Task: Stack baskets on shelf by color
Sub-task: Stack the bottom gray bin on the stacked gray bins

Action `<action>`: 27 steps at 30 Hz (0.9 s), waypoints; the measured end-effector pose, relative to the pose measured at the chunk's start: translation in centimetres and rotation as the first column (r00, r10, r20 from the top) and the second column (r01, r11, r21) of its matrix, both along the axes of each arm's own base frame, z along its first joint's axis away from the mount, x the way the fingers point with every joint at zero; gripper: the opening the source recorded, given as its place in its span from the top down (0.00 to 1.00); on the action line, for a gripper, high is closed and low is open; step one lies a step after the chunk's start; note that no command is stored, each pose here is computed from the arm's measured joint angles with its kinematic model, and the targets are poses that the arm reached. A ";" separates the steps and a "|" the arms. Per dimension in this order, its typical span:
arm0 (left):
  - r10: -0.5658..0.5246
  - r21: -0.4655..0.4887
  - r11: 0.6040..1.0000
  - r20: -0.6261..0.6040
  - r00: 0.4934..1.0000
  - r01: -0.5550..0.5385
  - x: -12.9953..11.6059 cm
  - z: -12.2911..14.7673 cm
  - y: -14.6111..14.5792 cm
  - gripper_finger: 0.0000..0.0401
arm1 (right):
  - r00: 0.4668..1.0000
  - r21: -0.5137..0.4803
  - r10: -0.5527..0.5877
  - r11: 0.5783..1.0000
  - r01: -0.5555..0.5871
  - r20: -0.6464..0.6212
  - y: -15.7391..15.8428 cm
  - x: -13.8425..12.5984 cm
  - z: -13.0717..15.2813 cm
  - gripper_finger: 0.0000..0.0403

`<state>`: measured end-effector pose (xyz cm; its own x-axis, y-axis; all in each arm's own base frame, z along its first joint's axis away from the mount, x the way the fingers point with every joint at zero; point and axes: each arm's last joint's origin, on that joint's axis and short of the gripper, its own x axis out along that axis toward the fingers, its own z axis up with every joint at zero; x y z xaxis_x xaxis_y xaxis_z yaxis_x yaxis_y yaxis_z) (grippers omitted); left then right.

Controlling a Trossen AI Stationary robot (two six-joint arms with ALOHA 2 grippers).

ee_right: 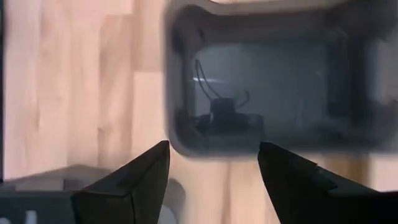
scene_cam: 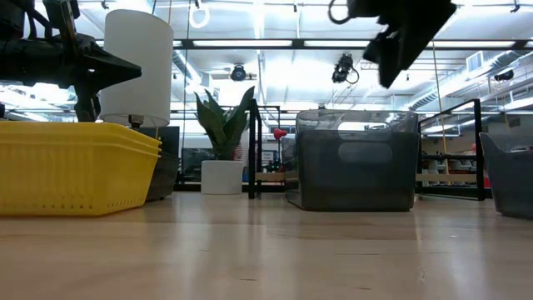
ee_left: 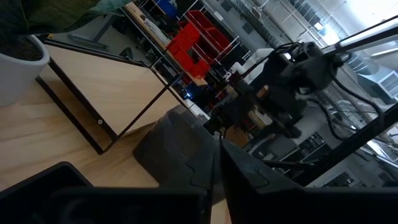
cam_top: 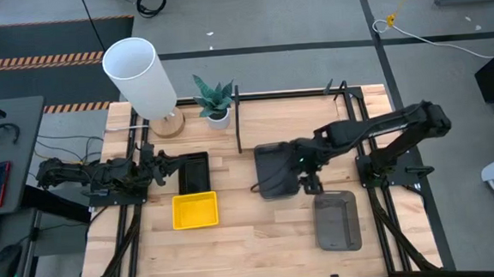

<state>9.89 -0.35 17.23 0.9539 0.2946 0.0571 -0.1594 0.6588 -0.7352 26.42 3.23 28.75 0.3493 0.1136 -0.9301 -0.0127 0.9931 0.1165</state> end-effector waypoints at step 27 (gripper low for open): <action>0.000 0.000 1.000 0.000 1.000 0.000 0.0 0.0 0.0 0.90 | 0.918 0.001 -0.186 0.980 0.199 -0.350 0.2 -8.2 -3.6 0.24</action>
